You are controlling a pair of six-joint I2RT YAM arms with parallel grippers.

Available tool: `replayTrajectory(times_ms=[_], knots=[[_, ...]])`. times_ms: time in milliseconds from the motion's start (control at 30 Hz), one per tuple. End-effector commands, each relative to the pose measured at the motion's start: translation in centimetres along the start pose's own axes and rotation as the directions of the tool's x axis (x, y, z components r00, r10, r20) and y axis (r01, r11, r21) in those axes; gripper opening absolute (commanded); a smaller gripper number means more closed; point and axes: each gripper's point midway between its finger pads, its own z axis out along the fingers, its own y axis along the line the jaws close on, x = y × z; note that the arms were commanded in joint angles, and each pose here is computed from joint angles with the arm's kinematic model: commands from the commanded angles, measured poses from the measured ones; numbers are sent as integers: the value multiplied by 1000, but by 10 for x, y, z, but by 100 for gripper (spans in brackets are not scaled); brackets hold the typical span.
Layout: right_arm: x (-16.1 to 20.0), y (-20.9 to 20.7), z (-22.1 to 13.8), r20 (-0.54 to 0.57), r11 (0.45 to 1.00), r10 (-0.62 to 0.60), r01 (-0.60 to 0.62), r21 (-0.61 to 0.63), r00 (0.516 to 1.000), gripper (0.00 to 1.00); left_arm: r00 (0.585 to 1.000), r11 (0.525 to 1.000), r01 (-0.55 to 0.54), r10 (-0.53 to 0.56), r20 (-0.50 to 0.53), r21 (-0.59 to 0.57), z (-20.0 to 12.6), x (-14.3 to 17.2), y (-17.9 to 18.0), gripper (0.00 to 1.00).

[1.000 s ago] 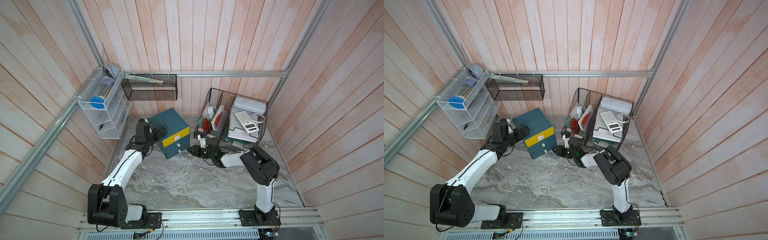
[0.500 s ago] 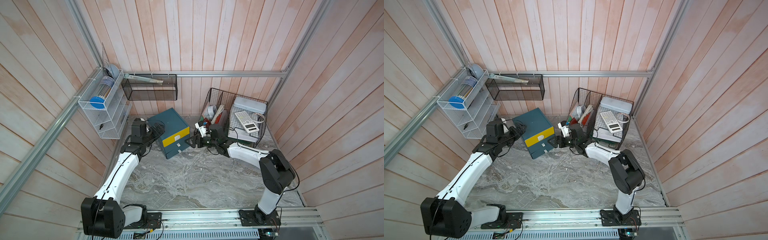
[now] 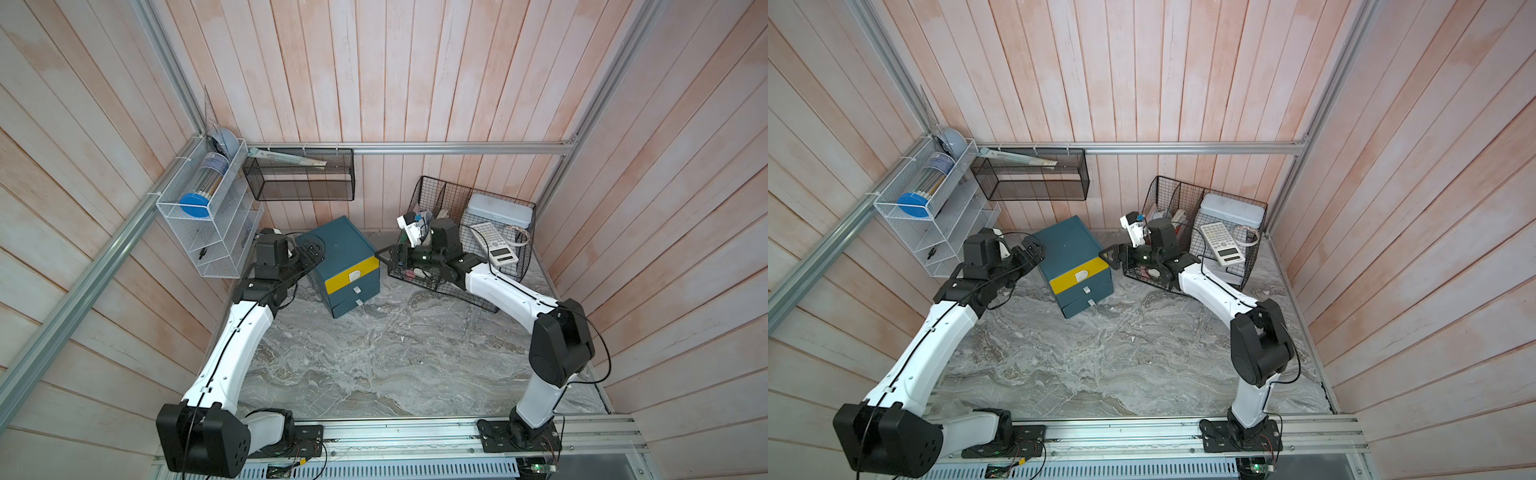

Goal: Put the bluetooth earphones in the drawer according to color
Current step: Move the storage box to the center of the board.

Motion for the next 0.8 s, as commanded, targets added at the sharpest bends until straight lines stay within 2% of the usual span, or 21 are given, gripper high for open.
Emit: replayTrajectory(times_ms=[0, 167, 300, 400, 533, 767], knots=[[-5, -11, 11, -57, 1000, -7, 8, 9, 998, 87, 999, 999, -40, 40, -8, -30, 3, -6, 4, 100], [-28, -24, 26, -58, 999, -14, 16, 32, 998, 86, 999, 999, -51, 51, -16, 4, 13, -10, -1, 100], [-36, -34, 40, -53, 999, -24, 25, 28, 998, 84, 997, 996, -71, 70, 11, 60, 15, -11, -5, 100], [-36, -38, 54, -86, 1000, -14, 14, 3, 996, 83, 997, 996, -81, 81, 19, 48, 18, -12, -1, 100], [-26, -38, 74, -161, 998, 16, -26, -59, 987, 81, 997, 995, -74, 75, -4, 62, 25, -8, 0, 100], [10, -24, 90, -281, 993, 25, -56, -105, 959, 76, 992, 997, -35, 42, -118, 62, 48, 18, 10, 99]])
